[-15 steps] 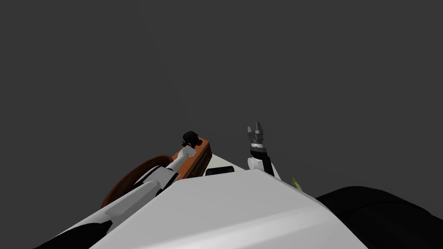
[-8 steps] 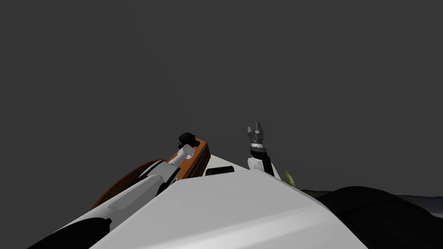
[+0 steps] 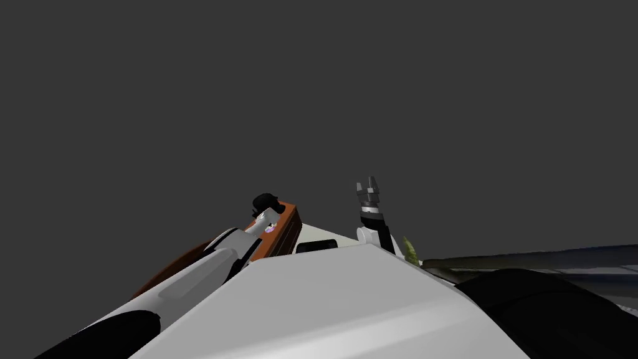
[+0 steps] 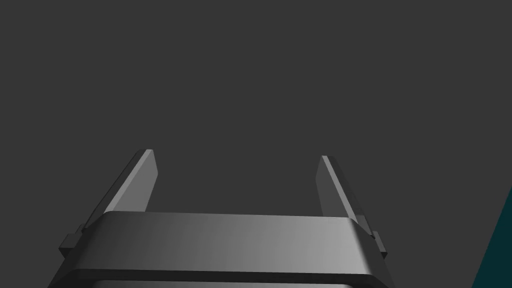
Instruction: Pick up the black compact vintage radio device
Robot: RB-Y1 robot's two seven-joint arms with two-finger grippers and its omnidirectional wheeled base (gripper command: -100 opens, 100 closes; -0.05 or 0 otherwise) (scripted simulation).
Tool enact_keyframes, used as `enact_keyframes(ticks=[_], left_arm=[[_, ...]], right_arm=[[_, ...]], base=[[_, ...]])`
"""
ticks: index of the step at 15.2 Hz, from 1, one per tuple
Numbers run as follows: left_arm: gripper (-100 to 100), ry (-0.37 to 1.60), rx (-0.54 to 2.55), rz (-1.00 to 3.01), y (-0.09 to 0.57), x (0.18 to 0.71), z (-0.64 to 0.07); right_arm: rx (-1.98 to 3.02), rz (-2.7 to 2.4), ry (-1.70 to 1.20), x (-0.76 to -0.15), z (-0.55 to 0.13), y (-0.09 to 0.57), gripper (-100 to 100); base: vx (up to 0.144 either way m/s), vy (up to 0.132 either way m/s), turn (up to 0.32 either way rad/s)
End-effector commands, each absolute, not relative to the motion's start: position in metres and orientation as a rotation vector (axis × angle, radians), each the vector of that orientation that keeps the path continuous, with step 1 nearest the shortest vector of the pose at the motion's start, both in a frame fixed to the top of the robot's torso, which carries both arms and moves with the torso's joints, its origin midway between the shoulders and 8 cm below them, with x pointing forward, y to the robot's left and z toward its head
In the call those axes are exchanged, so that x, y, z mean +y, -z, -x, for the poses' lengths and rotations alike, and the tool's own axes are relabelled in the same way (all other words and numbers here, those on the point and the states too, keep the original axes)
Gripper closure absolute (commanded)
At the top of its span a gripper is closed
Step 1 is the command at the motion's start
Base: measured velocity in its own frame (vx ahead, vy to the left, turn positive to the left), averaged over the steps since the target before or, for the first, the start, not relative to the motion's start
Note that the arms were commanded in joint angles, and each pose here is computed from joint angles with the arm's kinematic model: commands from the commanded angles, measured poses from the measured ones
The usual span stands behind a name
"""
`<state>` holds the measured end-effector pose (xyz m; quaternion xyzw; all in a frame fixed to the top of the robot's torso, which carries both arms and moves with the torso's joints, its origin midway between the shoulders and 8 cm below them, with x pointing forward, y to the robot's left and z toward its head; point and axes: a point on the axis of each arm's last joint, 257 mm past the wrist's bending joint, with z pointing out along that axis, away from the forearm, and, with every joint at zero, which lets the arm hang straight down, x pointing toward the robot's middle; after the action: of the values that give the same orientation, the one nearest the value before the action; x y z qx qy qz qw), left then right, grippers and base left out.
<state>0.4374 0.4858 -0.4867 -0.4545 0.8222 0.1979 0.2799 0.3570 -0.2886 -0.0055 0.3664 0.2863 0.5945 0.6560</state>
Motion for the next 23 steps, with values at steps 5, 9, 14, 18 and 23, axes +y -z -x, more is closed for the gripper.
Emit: enact_keyframes(ticks=[5,9,14,18,23], left_arm=[[-100,-0.565,2.158,1.336,0.501,0.484,-0.413],[-100,-0.587,2.130,1.398,0.508,0.482,-0.399],[100,-0.584,2.130,1.396,0.508,0.481,-0.400],[100,-0.586,2.128,1.400,0.508,0.482,-0.399],[100,-0.565,2.158,1.336,0.501,0.484,-0.413]], right_arm=[[0.649,-0.830,-1.347,-0.289,-0.357,0.005,0],[0.649,-0.830,-1.347,-0.289,-0.357,0.005,0],[0.649,-0.831,-1.347,-0.289,-0.357,0.006,0],[0.649,-0.831,-1.347,-0.289,-0.357,0.006,0],[0.649,-0.831,-1.347,-0.289,-0.357,0.006,0]], base=[[-0.035,0.132,-0.234],[-0.052,0.119,-0.208],[-0.014,0.047,-0.035],[-0.001,0.001,0.004],[0.039,-0.099,0.177]])
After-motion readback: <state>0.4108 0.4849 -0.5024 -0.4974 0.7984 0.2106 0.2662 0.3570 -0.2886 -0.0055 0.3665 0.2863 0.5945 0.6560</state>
